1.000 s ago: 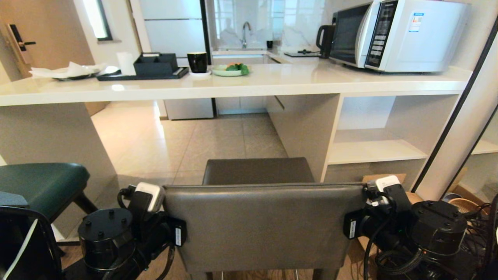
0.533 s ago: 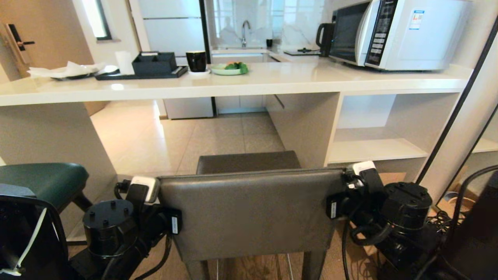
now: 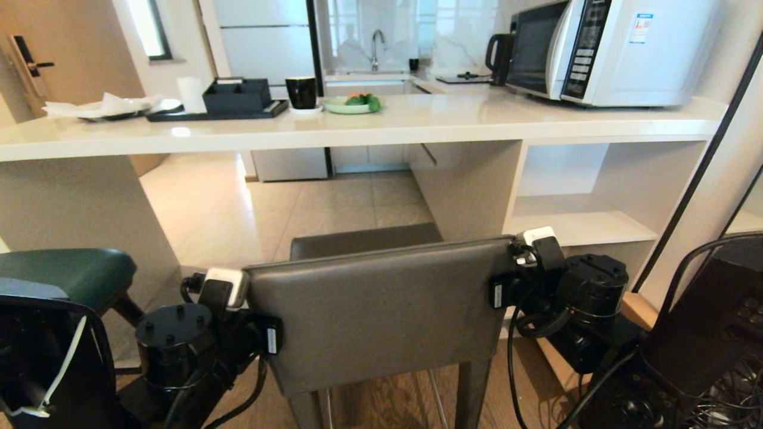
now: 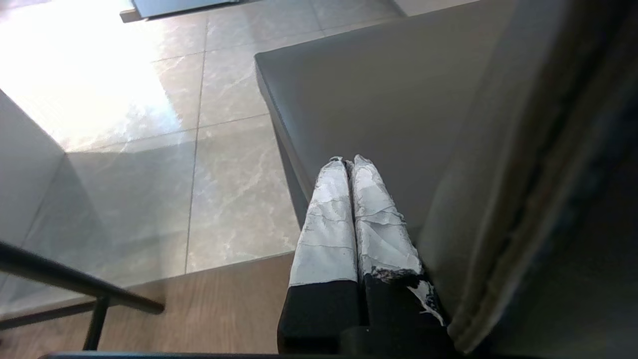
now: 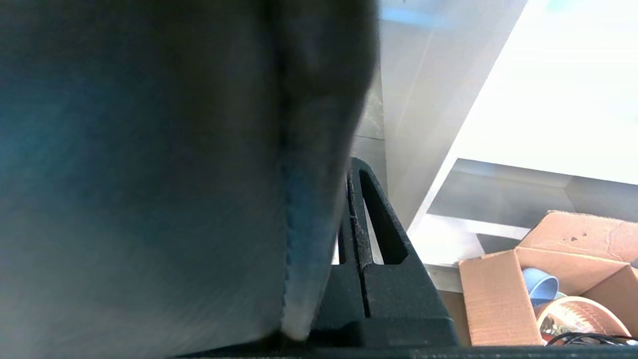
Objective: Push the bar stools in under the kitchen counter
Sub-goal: Push the gray chair back under the dining table
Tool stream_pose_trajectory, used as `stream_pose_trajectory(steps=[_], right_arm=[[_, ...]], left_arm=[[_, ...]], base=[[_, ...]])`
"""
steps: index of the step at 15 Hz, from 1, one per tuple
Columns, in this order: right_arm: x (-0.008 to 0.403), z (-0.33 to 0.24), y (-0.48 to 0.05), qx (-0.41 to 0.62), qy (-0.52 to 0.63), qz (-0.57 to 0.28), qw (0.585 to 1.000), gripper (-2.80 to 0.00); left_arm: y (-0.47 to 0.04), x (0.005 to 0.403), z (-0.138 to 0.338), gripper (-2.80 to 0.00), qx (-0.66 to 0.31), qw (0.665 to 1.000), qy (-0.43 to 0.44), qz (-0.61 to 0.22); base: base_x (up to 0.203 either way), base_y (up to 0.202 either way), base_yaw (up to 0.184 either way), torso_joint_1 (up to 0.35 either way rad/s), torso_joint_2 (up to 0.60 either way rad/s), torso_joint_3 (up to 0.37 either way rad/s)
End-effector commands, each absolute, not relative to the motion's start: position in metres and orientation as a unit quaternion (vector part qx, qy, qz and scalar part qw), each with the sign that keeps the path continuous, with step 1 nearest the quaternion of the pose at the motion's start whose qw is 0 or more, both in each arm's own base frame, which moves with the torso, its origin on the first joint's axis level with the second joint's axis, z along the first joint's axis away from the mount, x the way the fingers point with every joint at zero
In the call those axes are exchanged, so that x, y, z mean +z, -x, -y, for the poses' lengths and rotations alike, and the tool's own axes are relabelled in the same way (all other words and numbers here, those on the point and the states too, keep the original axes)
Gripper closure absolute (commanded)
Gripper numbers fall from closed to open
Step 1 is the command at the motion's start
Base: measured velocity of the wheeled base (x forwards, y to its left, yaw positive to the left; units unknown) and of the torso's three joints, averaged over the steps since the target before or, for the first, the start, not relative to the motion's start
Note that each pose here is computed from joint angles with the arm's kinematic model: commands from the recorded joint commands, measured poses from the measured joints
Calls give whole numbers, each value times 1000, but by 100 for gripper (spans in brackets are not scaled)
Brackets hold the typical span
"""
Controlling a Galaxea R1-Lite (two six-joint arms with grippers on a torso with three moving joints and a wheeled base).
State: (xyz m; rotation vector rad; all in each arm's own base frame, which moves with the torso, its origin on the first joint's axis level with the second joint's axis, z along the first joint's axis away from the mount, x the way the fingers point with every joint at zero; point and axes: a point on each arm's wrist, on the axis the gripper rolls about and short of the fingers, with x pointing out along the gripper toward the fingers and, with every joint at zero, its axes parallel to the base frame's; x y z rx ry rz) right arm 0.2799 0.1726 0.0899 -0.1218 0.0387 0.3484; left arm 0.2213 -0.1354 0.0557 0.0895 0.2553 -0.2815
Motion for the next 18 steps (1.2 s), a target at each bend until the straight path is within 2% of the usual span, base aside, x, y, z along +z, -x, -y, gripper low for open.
stream_pose_trajectory(steps=[1,4,8,12,18], right_arm=[[74,-166,-271,172,68,-47,982,0],[53,-162,-264,171,76,-76,979,0],[56,-162,-256,178,77,-75,978,0],[54,-161,-254,179,79,-84,977,0],[68,-159,-280,154,62,-38,985,0]], left_arm=[[-229,51,139,0,-139,981,-45,-128],[-244,58,132,0,-113,987,-35,-106],[-278,69,103,0,-51,995,-42,-69],[-309,64,107,0,-42,996,-63,-46],[-287,63,101,0,-45,995,-59,-72]], base=[[0,0,0,0,0,0],[0,0,0,0,0,0],[0,0,0,0,0,0],[0,0,0,0,0,0],[0,0,0,4,3,-2]])
